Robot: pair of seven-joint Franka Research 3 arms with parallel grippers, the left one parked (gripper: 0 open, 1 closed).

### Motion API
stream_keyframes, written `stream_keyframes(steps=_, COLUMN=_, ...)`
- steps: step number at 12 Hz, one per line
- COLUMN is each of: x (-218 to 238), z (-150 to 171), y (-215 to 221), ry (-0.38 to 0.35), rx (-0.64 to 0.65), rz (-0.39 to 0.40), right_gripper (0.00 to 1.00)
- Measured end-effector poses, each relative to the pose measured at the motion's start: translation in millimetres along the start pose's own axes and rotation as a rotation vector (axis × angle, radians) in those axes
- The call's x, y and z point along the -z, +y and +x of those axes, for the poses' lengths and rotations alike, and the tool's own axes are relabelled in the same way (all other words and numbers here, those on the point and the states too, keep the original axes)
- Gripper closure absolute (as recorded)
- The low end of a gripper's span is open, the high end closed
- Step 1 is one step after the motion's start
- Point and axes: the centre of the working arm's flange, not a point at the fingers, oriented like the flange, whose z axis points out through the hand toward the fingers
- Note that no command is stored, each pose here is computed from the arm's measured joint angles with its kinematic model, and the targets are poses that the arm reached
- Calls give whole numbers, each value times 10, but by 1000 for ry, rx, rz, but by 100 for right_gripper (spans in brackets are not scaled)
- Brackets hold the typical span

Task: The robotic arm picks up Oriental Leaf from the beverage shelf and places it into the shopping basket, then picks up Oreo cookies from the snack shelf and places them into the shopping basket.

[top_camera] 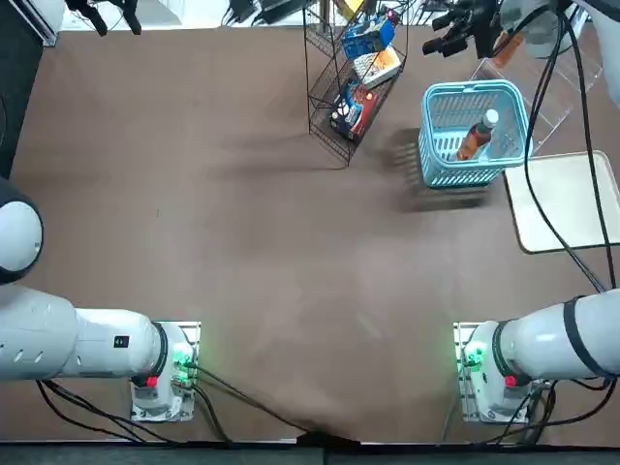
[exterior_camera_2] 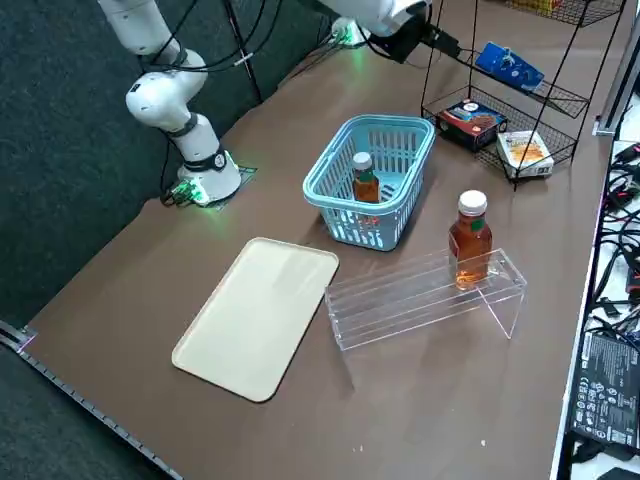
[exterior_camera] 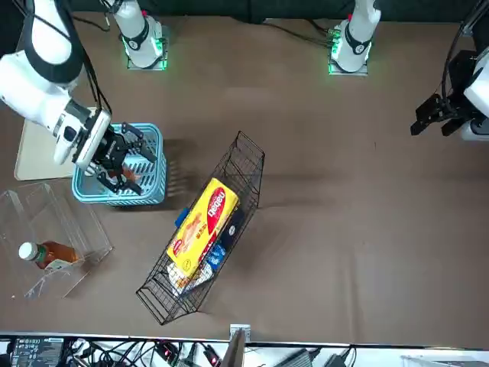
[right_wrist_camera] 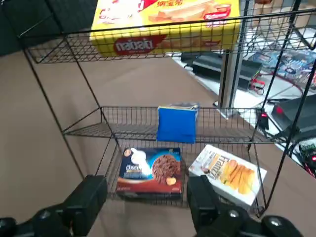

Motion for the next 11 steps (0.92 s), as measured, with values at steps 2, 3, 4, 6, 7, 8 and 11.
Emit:
stream_keyframes(steps=2, x=-141, z=-76, y=29, ry=44, rx=-11, rz=-5, right_gripper=0)
stream_keyframes(steps=3, x=-235, z=-100, y=20, ry=61, rx=-17, rz=-3, right_gripper=0)
stream_keyframes(steps=4, x=-333, z=-117, y=1, ry=73, rx=-25, rz=-4, right_gripper=0)
stream_keyframes(steps=6, x=-512, z=-134, y=-47, ry=86, rx=-44, rz=-14, right_gripper=0)
stream_keyframes(steps=7, x=-590, z=-132, y=-77, ry=85, rx=-50, rz=-25, right_gripper=0)
stream_keyframes(steps=8, x=-661, z=-125, y=-110, ry=79, rx=-51, rz=-38, right_gripper=0)
stream_keyframes(steps=11, x=-848, z=-111, y=-206, ry=61, rx=-49, rz=-70, right_gripper=0)
